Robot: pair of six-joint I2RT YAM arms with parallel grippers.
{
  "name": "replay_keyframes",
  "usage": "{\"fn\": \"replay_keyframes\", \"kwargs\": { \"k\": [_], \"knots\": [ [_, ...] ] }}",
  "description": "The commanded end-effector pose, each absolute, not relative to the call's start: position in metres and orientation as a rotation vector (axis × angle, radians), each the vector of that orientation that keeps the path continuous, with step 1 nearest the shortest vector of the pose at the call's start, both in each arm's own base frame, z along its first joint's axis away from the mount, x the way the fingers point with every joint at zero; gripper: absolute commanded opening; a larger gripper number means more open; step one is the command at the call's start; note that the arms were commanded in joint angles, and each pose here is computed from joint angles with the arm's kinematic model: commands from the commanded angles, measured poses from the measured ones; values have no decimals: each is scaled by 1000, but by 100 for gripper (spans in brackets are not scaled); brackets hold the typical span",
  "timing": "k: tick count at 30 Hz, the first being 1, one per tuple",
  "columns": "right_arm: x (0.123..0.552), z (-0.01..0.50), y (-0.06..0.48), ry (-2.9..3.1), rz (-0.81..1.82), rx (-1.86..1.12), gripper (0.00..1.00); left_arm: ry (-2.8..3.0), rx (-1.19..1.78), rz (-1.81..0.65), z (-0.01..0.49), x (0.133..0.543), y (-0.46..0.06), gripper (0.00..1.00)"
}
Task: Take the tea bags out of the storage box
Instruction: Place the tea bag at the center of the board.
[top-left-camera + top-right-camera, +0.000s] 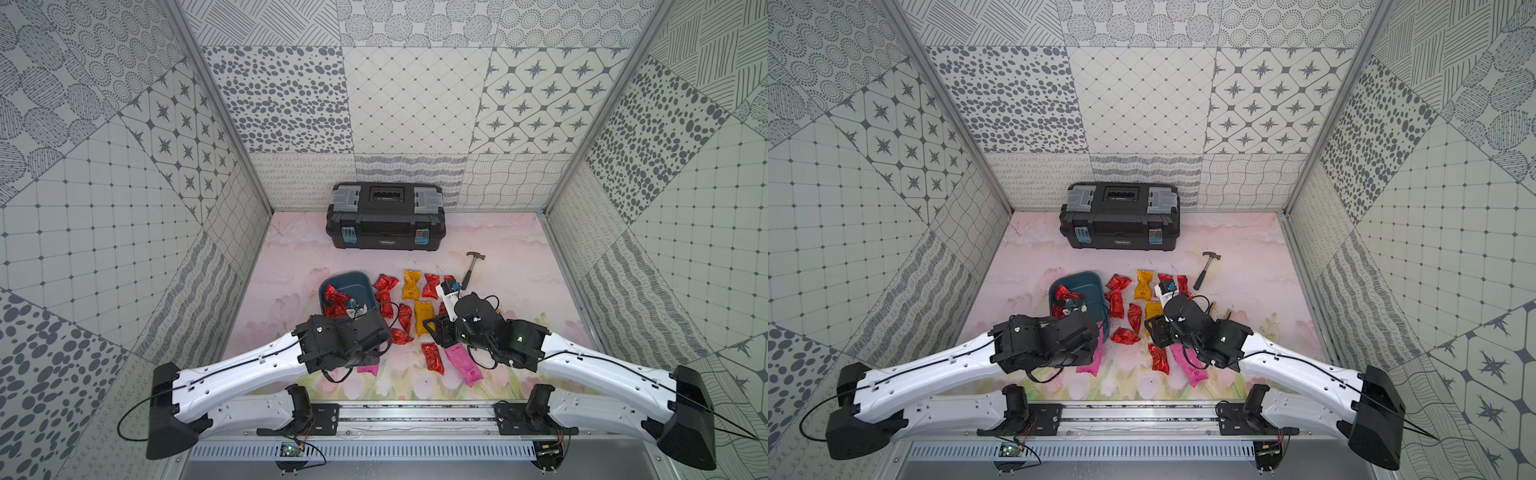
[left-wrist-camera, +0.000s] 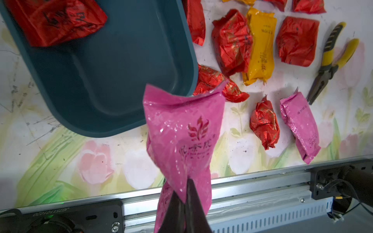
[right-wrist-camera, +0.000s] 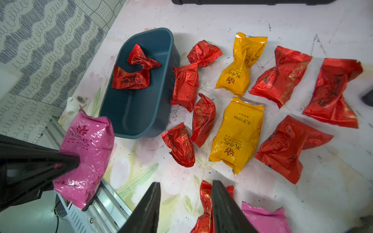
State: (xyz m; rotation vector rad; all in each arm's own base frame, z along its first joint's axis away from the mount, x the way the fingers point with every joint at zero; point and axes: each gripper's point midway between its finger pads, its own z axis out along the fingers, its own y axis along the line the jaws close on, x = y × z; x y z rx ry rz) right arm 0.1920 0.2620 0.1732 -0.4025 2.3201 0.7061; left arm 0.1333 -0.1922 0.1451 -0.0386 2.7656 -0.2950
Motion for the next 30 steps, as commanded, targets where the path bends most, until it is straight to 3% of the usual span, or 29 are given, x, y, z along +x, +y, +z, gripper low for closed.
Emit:
{"fn": "replay_keyframes", "kwargs": {
  "k": [1, 20, 26, 30],
  "knots": [
    [184, 166, 245, 2359, 691, -352, 46, 2696, -90, -411, 131, 130, -240, 1],
    [172, 153, 231, 2383, 703, -336, 46, 2707, -44, -681, 67, 123, -310, 6],
    [171, 157, 228, 2371, 703, -341, 46, 2714, -85, -619, 60, 125, -299, 18],
    [172, 161, 229, 2358, 702, -358, 46, 2686, -70, -528, 82, 130, -283, 35]
  ]
}}
